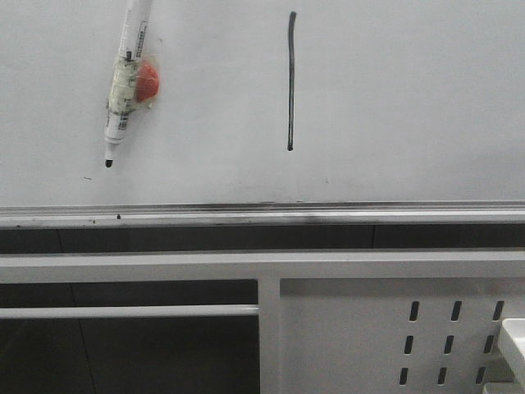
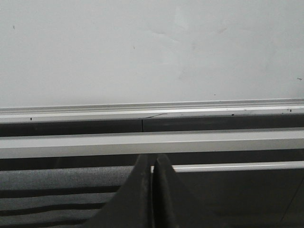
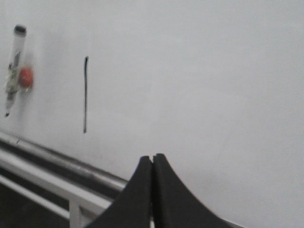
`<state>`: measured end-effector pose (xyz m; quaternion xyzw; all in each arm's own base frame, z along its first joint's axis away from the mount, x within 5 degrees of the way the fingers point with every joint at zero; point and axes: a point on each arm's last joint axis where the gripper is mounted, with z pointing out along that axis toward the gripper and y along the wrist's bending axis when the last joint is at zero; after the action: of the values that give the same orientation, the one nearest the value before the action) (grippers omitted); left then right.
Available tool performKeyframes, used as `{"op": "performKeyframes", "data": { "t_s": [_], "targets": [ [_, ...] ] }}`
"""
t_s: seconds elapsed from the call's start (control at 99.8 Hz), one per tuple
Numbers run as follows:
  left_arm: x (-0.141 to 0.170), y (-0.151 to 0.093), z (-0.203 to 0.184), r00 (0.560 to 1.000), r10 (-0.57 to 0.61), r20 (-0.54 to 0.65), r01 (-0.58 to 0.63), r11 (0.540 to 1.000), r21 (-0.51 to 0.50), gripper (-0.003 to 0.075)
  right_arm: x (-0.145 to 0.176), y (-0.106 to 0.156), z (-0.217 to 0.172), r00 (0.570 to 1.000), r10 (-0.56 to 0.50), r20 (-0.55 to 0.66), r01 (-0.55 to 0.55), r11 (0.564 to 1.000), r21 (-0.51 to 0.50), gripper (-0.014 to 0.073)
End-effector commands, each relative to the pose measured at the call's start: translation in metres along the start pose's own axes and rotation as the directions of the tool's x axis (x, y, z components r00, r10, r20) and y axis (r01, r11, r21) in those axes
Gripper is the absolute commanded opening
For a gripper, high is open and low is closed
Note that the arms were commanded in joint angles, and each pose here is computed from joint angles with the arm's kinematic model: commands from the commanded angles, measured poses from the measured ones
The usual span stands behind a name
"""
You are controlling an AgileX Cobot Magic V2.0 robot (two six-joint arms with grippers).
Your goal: Write number 1 on whiteboard
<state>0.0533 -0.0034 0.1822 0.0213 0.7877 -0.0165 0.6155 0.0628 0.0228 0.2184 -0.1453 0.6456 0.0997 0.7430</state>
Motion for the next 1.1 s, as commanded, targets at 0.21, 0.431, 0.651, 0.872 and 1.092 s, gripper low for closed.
{"op": "performKeyframes", "data": {
  "t_s": [0.21,0.431,0.651,0.872,1.092],
  "targets": [
    [0.006,0.0,0.002,0.999,-0.016,0.039,0.016,1.0,0.001,-0.002,0.0,-0.016,-0.016,0.998,-0.029,0.062,0.009,0.953,0.304,-0.0069],
    [0.006,0.0,0.002,0.999,-0.016,0.039,0.016,1.0,0.001,-0.002,0.016,-0.026,-0.021,0.992,0.096,-0.078,-0.044,0.864,0.501,-0.0069],
    [0.006,0.0,0.002,0.999,-0.016,0.039,0.016,1.0,0.001,-0.002,0.024,-0.025,-0.022,0.979,0.124,-0.161,-0.026,0.862,0.507,-0.0069],
    [0.006,0.0,0.002,0.999,-0.016,0.039,0.016,1.0,0.001,-0.002,0.037,-0.023,-0.025,0.936,0.176,-0.304,-0.003,0.869,0.495,-0.0069],
    [0.006,0.0,0.002,0.999,-0.016,0.039,0.016,1.0,0.001,-0.002,0.037,-0.021,-0.024,0.937,0.143,-0.32,0.015,0.896,0.445,-0.0069]
  ]
}}
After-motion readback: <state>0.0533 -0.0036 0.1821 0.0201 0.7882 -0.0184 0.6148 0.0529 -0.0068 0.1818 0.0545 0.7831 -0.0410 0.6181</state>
